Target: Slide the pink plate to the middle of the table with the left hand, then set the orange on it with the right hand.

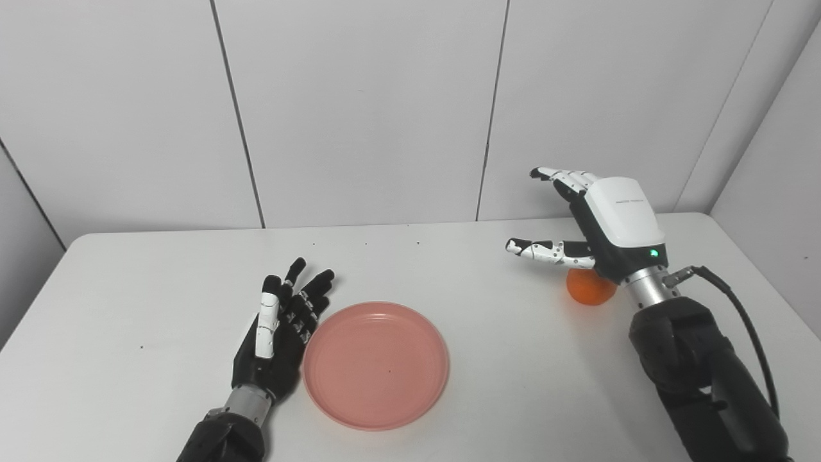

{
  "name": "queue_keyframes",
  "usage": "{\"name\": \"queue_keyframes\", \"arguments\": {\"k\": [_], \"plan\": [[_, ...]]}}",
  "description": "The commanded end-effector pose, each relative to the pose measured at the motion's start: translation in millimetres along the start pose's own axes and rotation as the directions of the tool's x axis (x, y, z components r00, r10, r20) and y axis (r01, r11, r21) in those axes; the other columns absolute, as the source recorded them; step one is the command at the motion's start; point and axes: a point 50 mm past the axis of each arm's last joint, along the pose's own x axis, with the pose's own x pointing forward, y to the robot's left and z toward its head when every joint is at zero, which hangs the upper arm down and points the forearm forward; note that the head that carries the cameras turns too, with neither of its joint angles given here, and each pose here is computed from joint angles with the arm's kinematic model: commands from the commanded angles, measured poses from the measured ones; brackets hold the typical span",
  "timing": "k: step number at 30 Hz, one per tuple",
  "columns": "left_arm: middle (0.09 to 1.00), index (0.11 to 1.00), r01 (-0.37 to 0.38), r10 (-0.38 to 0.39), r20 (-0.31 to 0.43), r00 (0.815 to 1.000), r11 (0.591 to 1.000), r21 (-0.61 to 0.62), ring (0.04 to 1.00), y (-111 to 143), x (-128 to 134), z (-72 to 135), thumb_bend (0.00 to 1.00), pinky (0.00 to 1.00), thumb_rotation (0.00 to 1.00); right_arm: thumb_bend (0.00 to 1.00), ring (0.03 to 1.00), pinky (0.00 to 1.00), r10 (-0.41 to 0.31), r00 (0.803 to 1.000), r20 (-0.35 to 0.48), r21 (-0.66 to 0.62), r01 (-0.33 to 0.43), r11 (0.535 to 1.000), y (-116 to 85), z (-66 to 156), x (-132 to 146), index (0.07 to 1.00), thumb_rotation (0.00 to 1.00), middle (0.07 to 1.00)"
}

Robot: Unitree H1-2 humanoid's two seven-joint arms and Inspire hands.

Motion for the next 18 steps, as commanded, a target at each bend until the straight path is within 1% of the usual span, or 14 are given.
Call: {"name": "queue_keyframes", "arguments": {"k": [1, 6, 9, 12, 15, 18], "plan": [[0.815, 1.000, -0.046, 0.045, -0.073, 0.996, 0.999, -0.011, 0.937, 11, -10, -14, 0.85, 1.00, 0.81, 0.91, 0.793, 0.72, -0.045, 0.999, -0.022, -0.064, 0.043, 0.997, -20, -7, 18, 0.784, 0.91, 0.795], [0.806, 1.000, -0.049, 0.047, -0.073, 0.996, 0.999, -0.017, 0.934, 11, -10, -14, 0.86, 1.00, 0.80, 0.90, 0.780, 0.68, -0.004, 0.998, -0.065, -0.119, -0.003, 0.993, -9, -21, 22, 0.777, 0.89, 0.787], [0.791, 1.000, -0.050, 0.050, -0.076, 0.996, 0.999, -0.006, 0.929, 12, -10, -15, 0.86, 1.00, 0.80, 0.89, 0.770, 0.66, 0.023, 0.995, -0.102, -0.125, -0.036, 0.991, -1, -31, 23, 0.772, 0.87, 0.781], [0.795, 1.000, -0.048, 0.048, -0.077, 0.996, 0.999, -0.007, 0.934, 12, -10, -16, 0.86, 1.00, 0.80, 0.89, 0.765, 0.66, 0.048, 0.989, -0.138, -0.137, -0.067, 0.988, 7, -41, 21, 0.771, 0.88, 0.780], [0.789, 1.000, -0.051, 0.050, -0.079, 0.996, 0.999, -0.008, 0.931, 13, -11, -16, 0.86, 1.00, 0.80, 0.89, 0.781, 0.75, 0.071, 0.982, -0.173, -0.147, -0.097, 0.984, 13, -50, 20, 0.778, 0.88, 0.787], [0.781, 1.000, -0.053, 0.052, -0.083, 0.995, 0.999, -0.007, 0.934, 12, -11, -17, 0.86, 1.00, 0.80, 0.88, 0.798, 0.85, 0.077, 0.978, -0.192, -0.158, -0.108, 0.982, 18, -55, 20, 0.781, 0.89, 0.788]]}}
